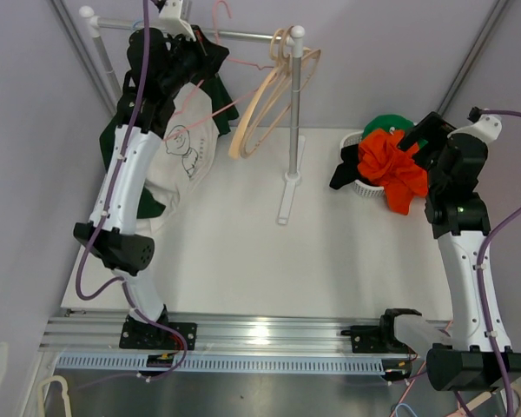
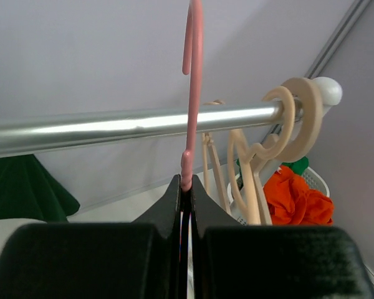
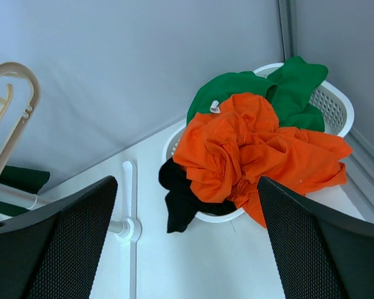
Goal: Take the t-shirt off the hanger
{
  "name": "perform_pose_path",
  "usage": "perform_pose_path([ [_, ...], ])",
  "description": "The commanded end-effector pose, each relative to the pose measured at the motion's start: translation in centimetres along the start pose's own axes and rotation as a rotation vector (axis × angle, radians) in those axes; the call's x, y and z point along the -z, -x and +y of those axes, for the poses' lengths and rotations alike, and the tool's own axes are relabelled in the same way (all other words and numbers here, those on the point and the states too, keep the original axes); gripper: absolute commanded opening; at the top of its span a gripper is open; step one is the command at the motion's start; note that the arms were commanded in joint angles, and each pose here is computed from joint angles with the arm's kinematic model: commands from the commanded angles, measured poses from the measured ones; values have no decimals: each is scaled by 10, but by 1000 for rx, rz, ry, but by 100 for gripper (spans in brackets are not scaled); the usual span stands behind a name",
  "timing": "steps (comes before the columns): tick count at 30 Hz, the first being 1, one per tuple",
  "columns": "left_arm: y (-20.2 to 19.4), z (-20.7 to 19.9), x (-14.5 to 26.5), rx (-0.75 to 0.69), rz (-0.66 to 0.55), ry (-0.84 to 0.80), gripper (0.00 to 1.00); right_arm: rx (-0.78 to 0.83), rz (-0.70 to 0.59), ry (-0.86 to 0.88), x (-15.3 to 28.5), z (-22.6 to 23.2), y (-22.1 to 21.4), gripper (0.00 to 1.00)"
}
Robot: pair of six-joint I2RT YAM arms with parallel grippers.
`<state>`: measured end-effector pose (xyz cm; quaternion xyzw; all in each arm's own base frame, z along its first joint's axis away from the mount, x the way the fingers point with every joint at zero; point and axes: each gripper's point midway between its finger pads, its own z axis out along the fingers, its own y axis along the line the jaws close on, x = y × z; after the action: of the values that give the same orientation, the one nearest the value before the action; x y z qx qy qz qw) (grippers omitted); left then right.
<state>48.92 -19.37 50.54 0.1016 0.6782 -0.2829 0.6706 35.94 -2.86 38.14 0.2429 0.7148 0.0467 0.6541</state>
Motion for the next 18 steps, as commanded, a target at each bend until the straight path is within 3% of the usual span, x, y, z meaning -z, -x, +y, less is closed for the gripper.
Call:
perform_pose_path([
  [1, 32, -26, -1, -52, -100, -56, 1, 12, -81, 55, 14, 10, 24, 99],
  [9, -13, -52, -26, -68, 2, -92, 1, -8, -76, 109, 24, 19, 26, 99],
  [16, -28, -47, -31, -70, 41, -58, 1, -10, -74, 132, 32, 22, 27, 99],
  [17, -31, -45, -31, -68, 51, -53, 5, -8, -72, 134, 33, 22, 26, 99],
  [18, -31, -45, -30, -71, 52, -50, 15, -8, -67, 135, 32, 22, 24, 99],
])
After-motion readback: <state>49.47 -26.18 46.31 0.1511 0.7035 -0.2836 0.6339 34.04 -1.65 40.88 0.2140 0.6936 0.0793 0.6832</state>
